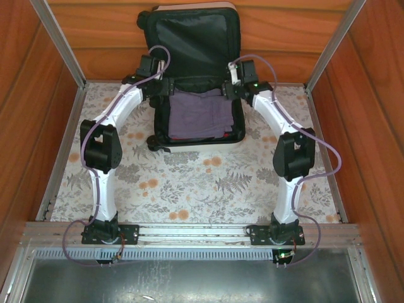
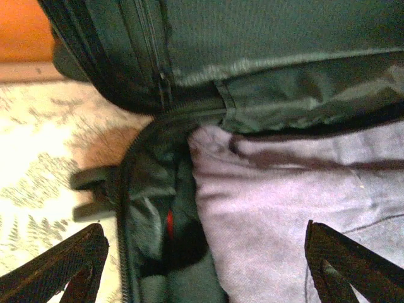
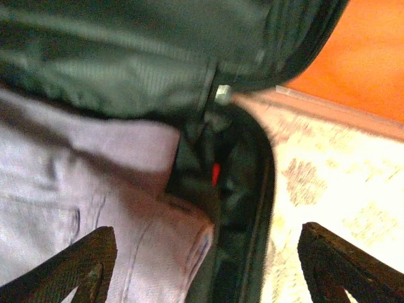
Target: Pack the luggage
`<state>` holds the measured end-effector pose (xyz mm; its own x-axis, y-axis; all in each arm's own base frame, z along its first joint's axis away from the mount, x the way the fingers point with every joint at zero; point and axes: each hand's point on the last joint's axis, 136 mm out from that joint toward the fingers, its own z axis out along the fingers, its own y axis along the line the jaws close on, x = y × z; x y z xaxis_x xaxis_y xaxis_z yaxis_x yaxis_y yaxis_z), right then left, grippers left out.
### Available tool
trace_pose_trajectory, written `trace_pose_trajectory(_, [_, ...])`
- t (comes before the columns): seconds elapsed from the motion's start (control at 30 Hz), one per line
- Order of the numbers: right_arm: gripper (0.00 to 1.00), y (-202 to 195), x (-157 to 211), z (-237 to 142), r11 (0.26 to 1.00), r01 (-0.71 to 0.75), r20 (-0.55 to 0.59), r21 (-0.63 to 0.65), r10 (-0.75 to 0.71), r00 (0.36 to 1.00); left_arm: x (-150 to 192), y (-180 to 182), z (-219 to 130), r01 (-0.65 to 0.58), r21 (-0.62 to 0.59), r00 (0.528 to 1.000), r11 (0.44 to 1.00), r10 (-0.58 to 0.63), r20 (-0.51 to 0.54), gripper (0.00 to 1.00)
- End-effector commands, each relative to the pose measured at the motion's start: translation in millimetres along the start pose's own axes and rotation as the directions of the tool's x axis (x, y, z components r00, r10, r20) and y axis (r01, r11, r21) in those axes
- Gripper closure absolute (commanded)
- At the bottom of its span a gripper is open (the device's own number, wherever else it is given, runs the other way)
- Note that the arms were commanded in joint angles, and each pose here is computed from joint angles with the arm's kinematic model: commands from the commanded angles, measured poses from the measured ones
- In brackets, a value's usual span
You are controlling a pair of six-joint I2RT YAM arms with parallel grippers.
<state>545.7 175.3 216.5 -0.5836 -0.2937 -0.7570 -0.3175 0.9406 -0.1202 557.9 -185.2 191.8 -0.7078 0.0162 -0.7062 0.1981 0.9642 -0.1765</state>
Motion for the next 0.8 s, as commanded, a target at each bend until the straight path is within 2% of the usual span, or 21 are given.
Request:
trace_pose_trajectory(0.0, [0.20,-19,-38,-14,1.000,0.004,0.112,0.008,-0.005,0.994,-30,8,-19,-0.111,-0.044,0.991,0.993,0.114,0.075,0.16])
trace_pose_trajectory(0.1, [0.20,-30,-60,-13,1.000,0.002,0.222,-0.005,-0.001,0.975,-50,7,-25,-0.197,-0.045,0.968,0.979,0.202,0.149,0.19])
trace_pose_trajectory(0.2, [0.20,-43,-78,-11,0.998,-0.007,0.324,-0.068,0.029,0.946,-71,14,-30,-0.249,-0.074,0.925,0.966,0.260,0.279,0.19])
trace_pose_trajectory(0.33, [0.17,-64,-98,-11,0.983,-0.055,0.397,-0.174,0.121,0.910,-96,39,-47,-0.181,-0.033,0.881,0.983,0.177,0.439,0.19])
trace_pose_trajectory(0.47, [0.16,-72,-119,-13,0.965,-0.044,0.457,-0.259,0.163,0.874,-111,56,-52,-0.140,0.007,0.875,0.990,0.121,0.469,0.19])
trace_pose_trajectory(0.77, [0.16,-52,-150,-10,0.913,0.144,0.585,-0.381,0.117,0.803,-131,40,-52,-0.206,0.153,0.851,0.966,0.100,0.516,0.19])
